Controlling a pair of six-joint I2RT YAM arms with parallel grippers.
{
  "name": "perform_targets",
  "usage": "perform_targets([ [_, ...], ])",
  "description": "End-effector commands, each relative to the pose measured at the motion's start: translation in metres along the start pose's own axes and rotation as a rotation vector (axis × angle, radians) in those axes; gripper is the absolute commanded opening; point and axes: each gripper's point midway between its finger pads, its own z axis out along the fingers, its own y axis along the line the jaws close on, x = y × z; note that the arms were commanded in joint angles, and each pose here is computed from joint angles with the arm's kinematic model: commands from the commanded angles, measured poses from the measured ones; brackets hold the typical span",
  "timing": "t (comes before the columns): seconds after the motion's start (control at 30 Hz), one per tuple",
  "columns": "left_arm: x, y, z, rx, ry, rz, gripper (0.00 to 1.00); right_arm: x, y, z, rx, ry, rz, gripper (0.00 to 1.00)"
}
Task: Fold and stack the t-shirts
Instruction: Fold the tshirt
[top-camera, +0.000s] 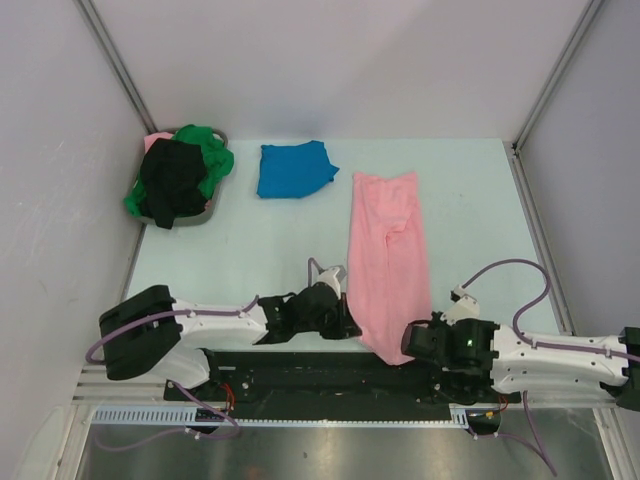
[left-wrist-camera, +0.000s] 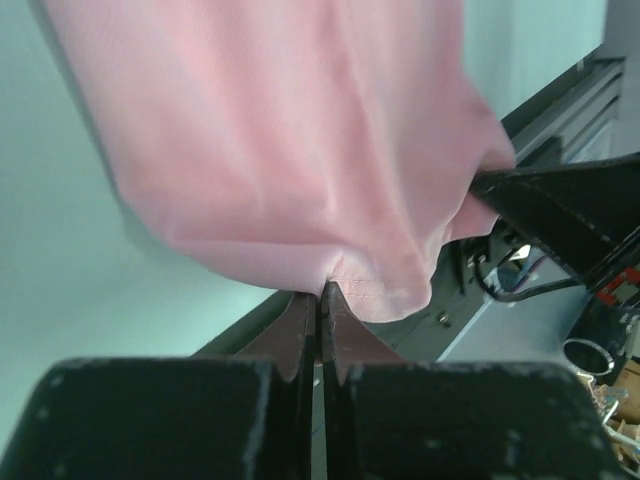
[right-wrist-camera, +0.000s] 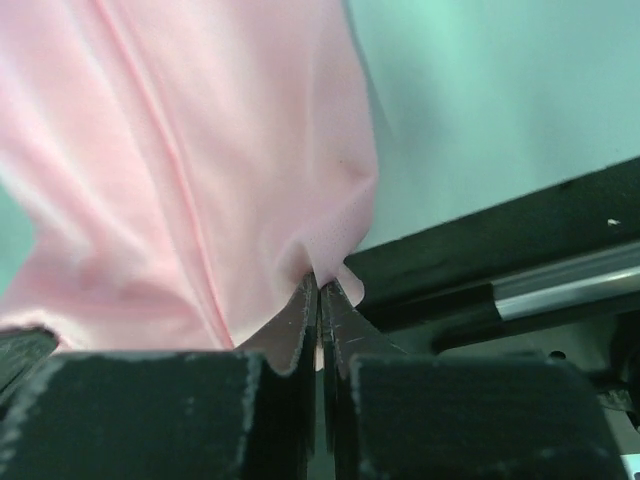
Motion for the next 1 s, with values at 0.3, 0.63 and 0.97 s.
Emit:
perform_targets([
  [0.3,-0.087,-0.046,0.005,0.065,-0.127,0.049,0.00,-0.110,0.057,-0.006,-0.140,-0.212,0.032,0.00],
  [0.63,-0.150,-0.025,0.013,-0.015,-0.213,0.020,0.00,-0.161,0.085,0.035,-0.166,-0.216,0.087,0.00],
  [0.97,-0.202,-0.005,0.032,-0.056,-0.258,0.002,0.00,-0.213,0.116,0.071,-0.162,-0.225,0.115,0.00],
])
